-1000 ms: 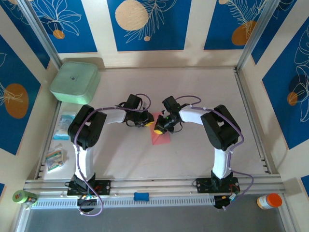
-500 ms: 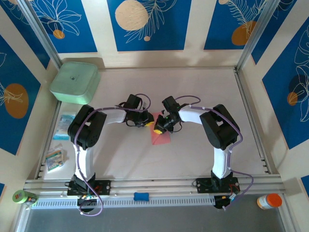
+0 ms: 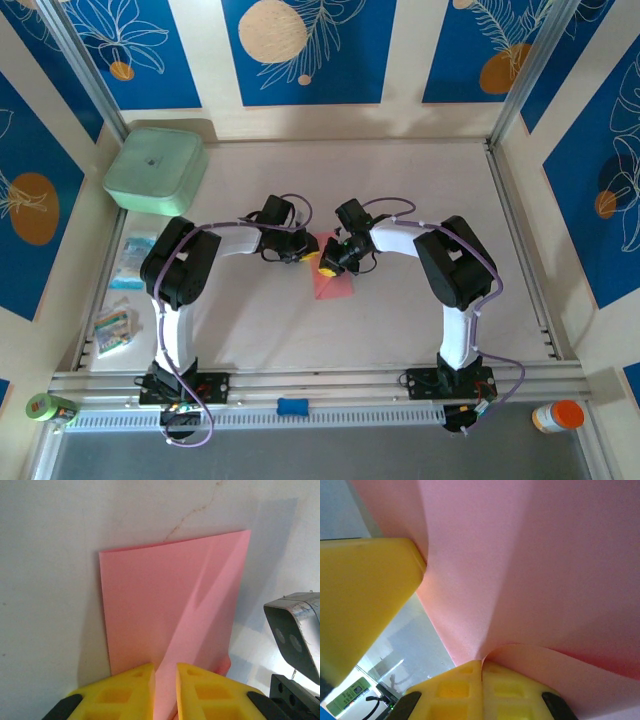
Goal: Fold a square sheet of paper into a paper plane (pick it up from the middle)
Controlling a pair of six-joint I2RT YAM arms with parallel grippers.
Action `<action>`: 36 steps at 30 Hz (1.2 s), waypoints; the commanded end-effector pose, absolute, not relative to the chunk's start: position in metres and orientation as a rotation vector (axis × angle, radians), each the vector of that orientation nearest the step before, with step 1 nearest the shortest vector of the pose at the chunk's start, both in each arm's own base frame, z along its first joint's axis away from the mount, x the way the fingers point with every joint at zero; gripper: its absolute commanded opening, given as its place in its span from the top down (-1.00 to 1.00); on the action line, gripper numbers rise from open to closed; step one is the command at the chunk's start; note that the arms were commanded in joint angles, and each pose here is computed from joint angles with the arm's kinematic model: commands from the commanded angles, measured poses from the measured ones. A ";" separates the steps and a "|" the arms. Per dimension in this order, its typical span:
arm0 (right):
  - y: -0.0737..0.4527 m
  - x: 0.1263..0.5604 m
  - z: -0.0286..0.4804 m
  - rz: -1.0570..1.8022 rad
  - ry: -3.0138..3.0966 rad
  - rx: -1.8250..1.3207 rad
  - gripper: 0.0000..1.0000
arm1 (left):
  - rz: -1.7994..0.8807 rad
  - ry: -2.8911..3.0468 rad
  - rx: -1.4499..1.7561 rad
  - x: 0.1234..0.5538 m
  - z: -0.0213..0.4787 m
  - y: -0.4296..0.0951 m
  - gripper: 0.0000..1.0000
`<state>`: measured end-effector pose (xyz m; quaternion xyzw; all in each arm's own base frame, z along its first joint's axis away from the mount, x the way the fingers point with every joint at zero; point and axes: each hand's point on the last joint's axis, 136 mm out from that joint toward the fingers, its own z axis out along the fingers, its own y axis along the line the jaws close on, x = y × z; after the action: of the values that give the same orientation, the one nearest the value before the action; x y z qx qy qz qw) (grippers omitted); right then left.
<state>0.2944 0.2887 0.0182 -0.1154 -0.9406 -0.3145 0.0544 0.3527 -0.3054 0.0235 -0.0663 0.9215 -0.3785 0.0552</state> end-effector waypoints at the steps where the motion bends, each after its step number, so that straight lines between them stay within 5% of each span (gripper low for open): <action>1: 0.284 0.299 0.013 -0.912 -2.870 -0.384 1.00 | -1.022 2.922 -0.304 0.333 -0.009 -0.284 0.59; 18: 0.280 0.292 0.004 -0.868 -2.855 -0.398 0.99 | -1.064 2.867 -0.290 0.346 0.016 -0.290 0.54; 27: 0.281 0.289 0.000 -0.869 -2.830 -0.405 0.76 | -1.078 2.730 -0.441 0.387 0.053 -0.269 0.40; 36: 0.284 0.293 0.005 -0.917 -2.823 -0.402 0.29 | -1.065 2.649 -0.541 0.390 0.067 -0.241 0.33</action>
<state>0.2978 0.2955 0.0227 -0.1148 -0.9337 -0.3342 0.0574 0.3905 -0.2483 0.0551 -0.1716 0.9105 -0.3622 0.1020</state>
